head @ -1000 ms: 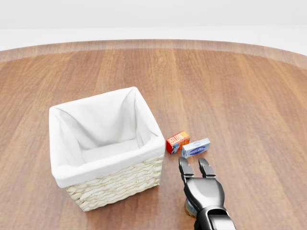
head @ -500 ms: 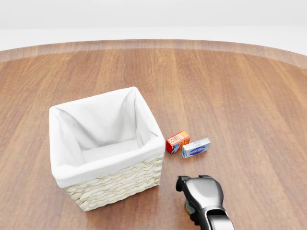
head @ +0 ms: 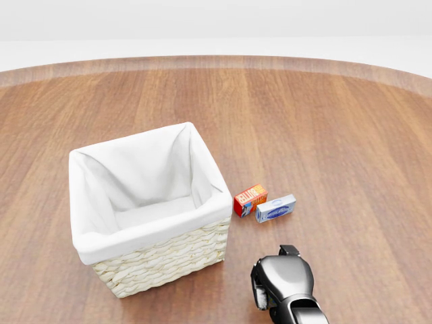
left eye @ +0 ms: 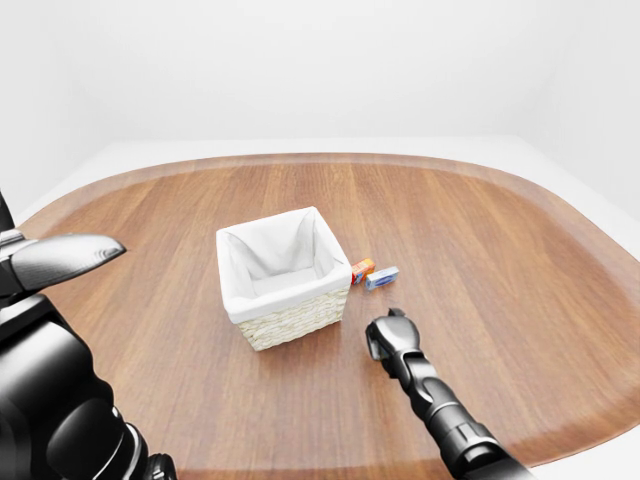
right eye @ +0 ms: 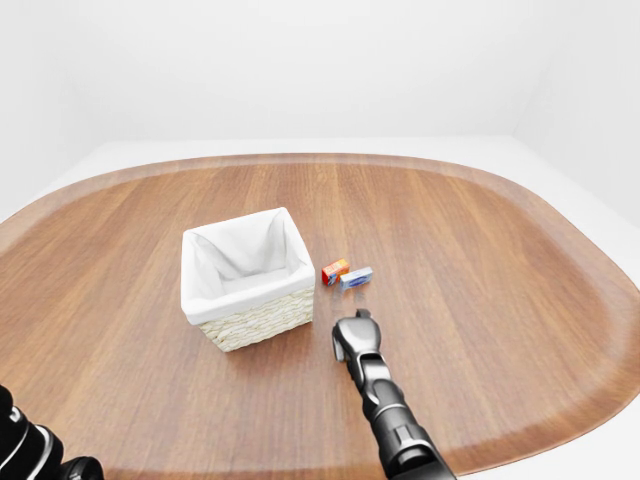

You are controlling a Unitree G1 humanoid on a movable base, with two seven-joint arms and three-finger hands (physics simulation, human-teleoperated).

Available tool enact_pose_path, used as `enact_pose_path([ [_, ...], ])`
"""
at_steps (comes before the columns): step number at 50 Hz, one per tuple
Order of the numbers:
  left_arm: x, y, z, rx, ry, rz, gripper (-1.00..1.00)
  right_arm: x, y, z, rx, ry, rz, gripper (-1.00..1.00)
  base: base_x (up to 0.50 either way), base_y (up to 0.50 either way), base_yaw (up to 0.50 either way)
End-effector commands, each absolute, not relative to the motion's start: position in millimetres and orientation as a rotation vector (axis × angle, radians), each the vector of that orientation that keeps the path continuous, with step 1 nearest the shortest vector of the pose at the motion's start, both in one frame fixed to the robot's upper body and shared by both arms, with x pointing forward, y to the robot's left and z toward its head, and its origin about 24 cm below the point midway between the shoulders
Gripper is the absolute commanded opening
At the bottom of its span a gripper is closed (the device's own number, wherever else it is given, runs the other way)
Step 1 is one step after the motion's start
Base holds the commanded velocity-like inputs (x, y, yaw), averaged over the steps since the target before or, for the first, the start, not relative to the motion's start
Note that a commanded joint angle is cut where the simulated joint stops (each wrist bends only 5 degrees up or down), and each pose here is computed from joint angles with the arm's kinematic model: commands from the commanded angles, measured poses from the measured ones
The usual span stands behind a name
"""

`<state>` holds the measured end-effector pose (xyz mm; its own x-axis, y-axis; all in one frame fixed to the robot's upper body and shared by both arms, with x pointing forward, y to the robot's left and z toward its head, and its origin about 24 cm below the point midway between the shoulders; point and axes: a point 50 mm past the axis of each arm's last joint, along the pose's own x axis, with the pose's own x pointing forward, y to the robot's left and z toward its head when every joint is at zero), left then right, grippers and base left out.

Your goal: Pick up the alphabet soup and put it in the basket.

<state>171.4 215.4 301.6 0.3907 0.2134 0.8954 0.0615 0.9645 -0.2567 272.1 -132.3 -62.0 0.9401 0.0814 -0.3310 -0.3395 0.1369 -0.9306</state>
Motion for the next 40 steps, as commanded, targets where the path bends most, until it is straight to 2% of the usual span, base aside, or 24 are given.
enact_pose_path([
  [1, 172, 215, 301, -0.262, -1.166, 0.098, 1.00, 270, -130, -64, -1.408, 0.206, 0.327, -0.95, 0.00, 0.00, 0.00],
  [15, 172, 215, 301, -0.255, -1.167, 0.099, 1.00, 278, -133, -51, -1.415, 0.166, 0.322, -0.95, 0.00, 0.00, 0.00],
  [21, 171, 215, 302, -0.260, -1.175, 0.099, 1.00, 283, -139, -27, -1.401, 0.145, 0.279, -0.94, 0.00, 0.00, 0.00],
  [40, 169, 215, 303, -0.286, -1.179, 0.096, 1.00, 271, -138, 49, -1.417, 0.056, 0.294, -0.94, 0.00, 0.00, 0.00],
])
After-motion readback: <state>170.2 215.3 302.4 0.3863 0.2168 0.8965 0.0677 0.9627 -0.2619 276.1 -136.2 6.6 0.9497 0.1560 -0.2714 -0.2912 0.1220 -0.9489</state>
